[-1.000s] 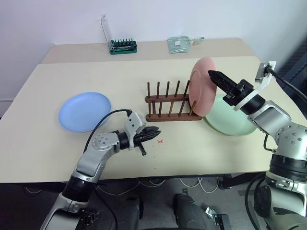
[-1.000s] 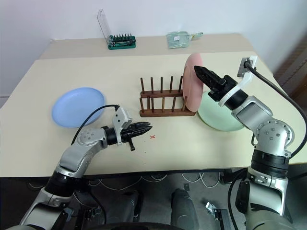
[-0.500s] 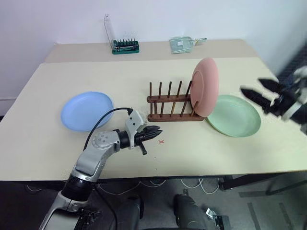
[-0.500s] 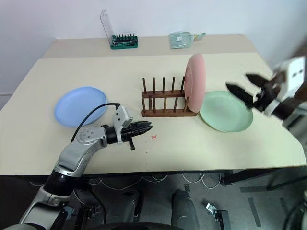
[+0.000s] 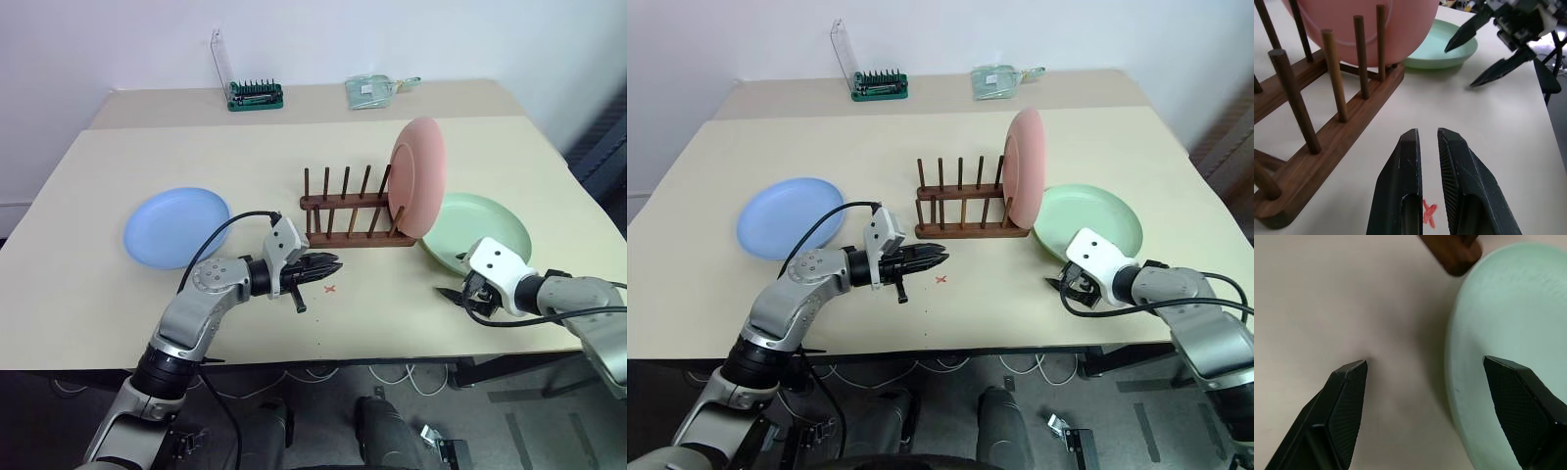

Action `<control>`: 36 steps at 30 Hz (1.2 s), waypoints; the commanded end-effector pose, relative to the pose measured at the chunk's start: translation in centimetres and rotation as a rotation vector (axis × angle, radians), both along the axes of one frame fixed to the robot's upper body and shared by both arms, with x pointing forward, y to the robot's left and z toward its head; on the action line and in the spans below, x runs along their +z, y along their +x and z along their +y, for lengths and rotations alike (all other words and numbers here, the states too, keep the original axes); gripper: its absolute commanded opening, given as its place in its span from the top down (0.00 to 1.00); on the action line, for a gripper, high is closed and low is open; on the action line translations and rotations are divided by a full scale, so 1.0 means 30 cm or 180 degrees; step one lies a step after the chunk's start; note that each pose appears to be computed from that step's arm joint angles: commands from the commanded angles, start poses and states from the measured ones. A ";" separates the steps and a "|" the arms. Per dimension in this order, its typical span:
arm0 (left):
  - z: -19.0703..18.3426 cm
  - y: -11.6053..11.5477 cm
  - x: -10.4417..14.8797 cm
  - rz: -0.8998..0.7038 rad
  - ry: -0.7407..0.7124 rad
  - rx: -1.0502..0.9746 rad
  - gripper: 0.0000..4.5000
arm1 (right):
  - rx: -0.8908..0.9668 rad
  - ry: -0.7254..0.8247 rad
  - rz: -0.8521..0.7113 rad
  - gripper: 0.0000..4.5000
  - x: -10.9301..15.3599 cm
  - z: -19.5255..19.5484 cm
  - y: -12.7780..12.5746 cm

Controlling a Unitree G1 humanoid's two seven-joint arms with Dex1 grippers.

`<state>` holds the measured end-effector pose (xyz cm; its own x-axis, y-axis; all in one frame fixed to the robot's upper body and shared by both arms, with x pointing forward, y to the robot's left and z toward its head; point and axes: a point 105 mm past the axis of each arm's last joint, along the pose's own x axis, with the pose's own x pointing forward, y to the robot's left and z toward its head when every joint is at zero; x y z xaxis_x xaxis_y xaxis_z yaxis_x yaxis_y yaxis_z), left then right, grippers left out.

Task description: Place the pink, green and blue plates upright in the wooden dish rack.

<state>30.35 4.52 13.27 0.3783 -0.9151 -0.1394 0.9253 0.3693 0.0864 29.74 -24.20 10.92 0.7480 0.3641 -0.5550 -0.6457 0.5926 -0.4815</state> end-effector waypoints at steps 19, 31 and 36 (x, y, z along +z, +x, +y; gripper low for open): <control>0.001 -0.001 0.022 -0.0087 -0.0105 -0.0008 0.87 | -0.0700 0.0120 -0.2418 0.99 0.648 -0.095 0.157; -0.004 -0.003 0.037 -0.0094 -0.0123 -0.0030 0.87 | 0.1594 0.3555 -0.1645 0.99 0.861 0.391 -0.096; -0.002 -0.004 0.039 -0.0097 -0.0125 -0.0007 0.87 | 0.1481 0.4234 -0.0831 0.99 0.779 0.413 -0.076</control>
<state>30.45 4.62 13.04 0.3875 -0.9119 -0.1351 0.9217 0.3807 0.0740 27.76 -11.49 34.05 0.4477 0.7443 0.4955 -0.8764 0.4753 0.0778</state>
